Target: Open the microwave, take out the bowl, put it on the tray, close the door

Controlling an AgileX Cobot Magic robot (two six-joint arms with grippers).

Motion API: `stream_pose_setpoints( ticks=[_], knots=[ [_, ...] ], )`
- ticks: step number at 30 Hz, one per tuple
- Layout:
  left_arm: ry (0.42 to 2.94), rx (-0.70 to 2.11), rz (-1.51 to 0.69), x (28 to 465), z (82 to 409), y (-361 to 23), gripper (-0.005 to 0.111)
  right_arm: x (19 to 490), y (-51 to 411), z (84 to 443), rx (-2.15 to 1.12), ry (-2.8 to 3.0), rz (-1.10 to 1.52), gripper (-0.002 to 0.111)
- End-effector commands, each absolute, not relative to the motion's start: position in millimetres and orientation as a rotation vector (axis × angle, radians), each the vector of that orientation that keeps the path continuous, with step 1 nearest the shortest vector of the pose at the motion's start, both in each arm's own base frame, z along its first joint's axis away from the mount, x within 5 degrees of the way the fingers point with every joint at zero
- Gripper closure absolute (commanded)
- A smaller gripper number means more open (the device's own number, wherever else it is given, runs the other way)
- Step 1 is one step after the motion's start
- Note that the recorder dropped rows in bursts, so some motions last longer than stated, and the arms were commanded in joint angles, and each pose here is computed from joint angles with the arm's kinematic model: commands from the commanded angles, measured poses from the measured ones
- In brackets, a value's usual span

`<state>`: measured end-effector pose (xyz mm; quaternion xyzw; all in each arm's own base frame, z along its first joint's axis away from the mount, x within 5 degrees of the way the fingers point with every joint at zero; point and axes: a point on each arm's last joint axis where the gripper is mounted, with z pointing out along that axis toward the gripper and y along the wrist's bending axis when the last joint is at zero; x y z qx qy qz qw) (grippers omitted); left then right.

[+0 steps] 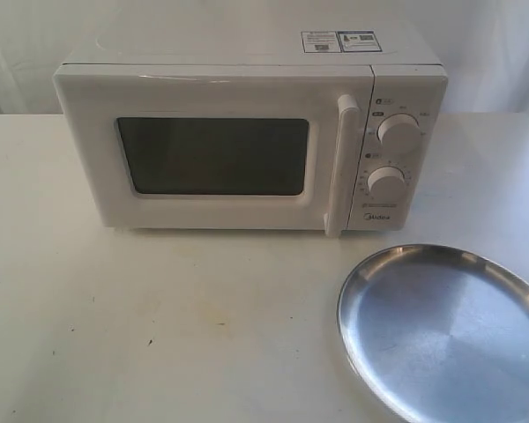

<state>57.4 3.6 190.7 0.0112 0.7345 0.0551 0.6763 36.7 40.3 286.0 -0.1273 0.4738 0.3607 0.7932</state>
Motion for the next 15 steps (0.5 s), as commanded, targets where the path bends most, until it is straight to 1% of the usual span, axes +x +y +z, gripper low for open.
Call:
stream_pose_setpoints(
  ticks=[1, 4, 6, 11, 15],
  knots=[
    [1.642, 0.021, 0.113, 57.3, 192.1, 3.2, 0.107, 54.0, 67.9, 321.3, -0.527, 1.004, 0.819, 0.108],
    [1.642, 0.021, 0.113, 57.3, 192.1, 3.2, 0.107, 86.4, 85.0, 324.5, -0.619, 1.097, 0.778, 0.108],
    [1.642, 0.021, 0.113, 57.3, 192.1, 3.2, 0.107, 110.9, 95.3, 313.1, -0.682, 1.175, 0.712, 0.108],
    [1.642, 0.021, 0.113, 57.3, 192.1, 3.2, 0.107, 162.1, 112.9, 262.5, -0.773, 1.406, 0.618, 0.108],
    [1.642, 0.021, 0.113, 57.3, 192.1, 3.2, 0.107, 186.7, 121.5, 234.3, -0.782, 1.433, 0.603, 0.108]
  ],
)
